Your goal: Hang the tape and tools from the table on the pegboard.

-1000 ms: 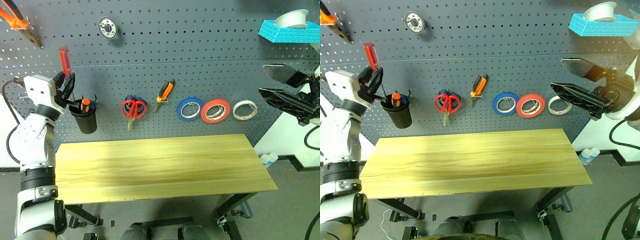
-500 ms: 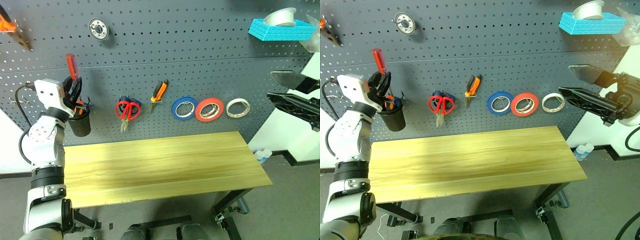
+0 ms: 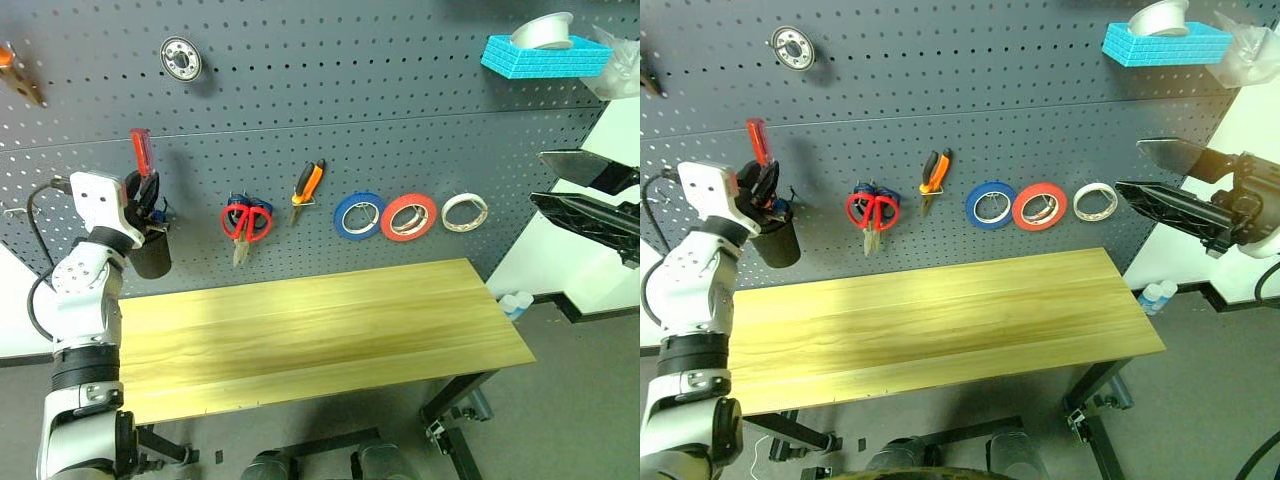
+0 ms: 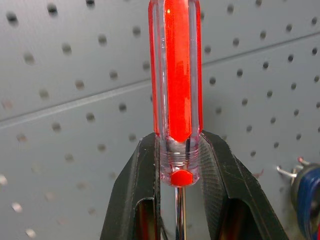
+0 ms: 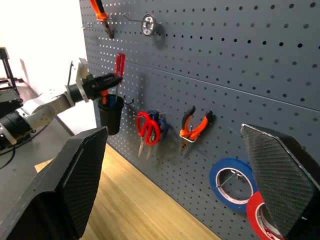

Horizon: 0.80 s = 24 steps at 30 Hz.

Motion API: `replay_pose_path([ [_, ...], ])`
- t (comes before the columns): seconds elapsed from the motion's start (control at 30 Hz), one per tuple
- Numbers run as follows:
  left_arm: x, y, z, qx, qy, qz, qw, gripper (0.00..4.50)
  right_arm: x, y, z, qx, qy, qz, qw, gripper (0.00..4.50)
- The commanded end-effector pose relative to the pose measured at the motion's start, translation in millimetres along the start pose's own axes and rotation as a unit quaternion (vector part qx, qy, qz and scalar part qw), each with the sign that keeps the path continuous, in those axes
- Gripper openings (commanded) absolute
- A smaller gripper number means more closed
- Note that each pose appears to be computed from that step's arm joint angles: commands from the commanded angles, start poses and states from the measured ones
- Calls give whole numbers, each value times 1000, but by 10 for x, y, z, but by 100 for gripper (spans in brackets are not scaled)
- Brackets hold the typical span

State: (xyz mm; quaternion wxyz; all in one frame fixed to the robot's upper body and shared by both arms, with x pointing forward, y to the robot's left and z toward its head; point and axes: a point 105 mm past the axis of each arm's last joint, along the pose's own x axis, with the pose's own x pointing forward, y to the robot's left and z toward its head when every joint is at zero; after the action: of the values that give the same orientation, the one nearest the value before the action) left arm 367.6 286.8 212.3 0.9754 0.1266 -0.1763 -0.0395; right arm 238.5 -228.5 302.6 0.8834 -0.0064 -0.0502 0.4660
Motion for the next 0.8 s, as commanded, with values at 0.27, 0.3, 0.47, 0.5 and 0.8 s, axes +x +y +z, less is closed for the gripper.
replay_pose_path([
  [0.27,80,-29,557,40,-82,-16,996,69,39,30,71,-28,-10,7,1000,450],
  [0.3,79,-17,551,39,-80,-13,996,69,38,28,72,-29,-11,6,1000,450],
  [0.47,38,78,377,41,-51,4,998,69,33,27,56,-30,-6,3,1000,450],
  [0.5,28,92,344,43,-46,6,998,69,31,26,52,-29,-4,2,1000,450],
  [0.8,-12,134,320,53,-39,12,998,69,29,18,49,-30,-1,2,1000,450],
])
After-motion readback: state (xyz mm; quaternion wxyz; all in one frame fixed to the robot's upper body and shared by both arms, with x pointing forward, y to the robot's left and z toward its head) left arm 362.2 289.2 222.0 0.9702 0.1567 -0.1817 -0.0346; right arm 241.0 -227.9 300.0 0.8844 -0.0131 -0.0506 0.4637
